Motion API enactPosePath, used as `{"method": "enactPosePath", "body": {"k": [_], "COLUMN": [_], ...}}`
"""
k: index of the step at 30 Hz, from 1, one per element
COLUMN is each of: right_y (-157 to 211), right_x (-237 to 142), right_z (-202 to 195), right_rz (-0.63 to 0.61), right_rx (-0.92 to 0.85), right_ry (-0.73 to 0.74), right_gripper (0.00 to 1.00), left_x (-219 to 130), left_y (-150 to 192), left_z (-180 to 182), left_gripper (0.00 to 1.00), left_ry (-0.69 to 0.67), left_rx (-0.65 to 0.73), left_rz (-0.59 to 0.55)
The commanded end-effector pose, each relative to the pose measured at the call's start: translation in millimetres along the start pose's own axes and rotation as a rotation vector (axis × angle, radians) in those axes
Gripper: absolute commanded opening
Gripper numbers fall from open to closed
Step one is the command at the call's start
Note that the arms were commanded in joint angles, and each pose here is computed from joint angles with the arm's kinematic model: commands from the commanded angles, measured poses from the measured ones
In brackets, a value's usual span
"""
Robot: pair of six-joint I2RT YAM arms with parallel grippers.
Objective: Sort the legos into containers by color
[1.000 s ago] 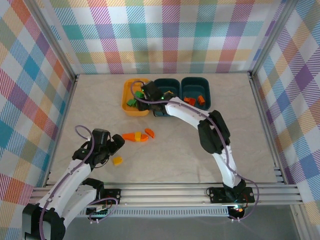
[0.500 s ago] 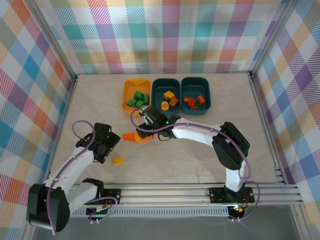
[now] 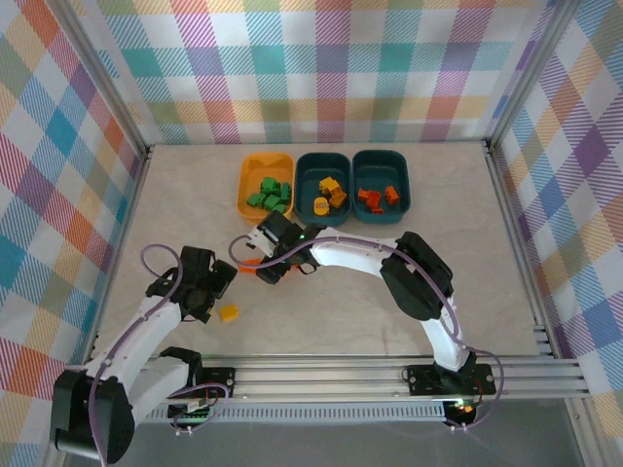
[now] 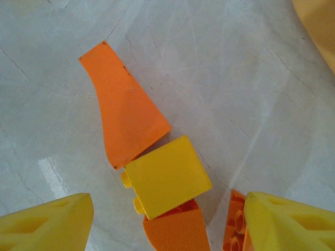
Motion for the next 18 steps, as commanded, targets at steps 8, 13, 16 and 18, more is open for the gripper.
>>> {"method": "enactPosePath", "body": {"k": [8, 13, 16, 18], "right_y": [5.8, 8.6, 8.7, 8.3], "right_x": [24.7, 30.4, 29.4, 27.4], "right_z": [6.7, 3.3, 3.1, 2.5], "right_rz": [0.072, 0.086, 0.081, 0.075], "right_rx": [-0.137, -0.141, -0.135, -0.134], "right_ry": [-0.023, -0.003, -0.001, -0.001], "right_gripper": [0.71, 0.62, 0.52, 0.51], "left_x": [-5.2, -4.0, -5.0, -5.3], "left_y": [1.7, 2.3, 1.2, 0.5], "left_z": [11.9, 11.9, 11.3, 11.4], "left_gripper": [1.0, 1.0, 1.0, 1.0], "left_ry": [-0.012, -0.012, -0.011, -0.015], "left_rx": [0.013, 0.017, 0.024, 0.03], "left_rz": [-0.021, -0.017, -0.021, -0.024]}}
Point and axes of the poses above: each hand's point on the last joint's axis, 136 mm out from that joint toward the fingers, its own x axis out along the fingers, its own z axis along the line the jaws close on, y = z × x, the point moved 1 cm from there along -x, back along the fingers, and after that the axes turned 13 degrees about x, right-handed, at the moved point
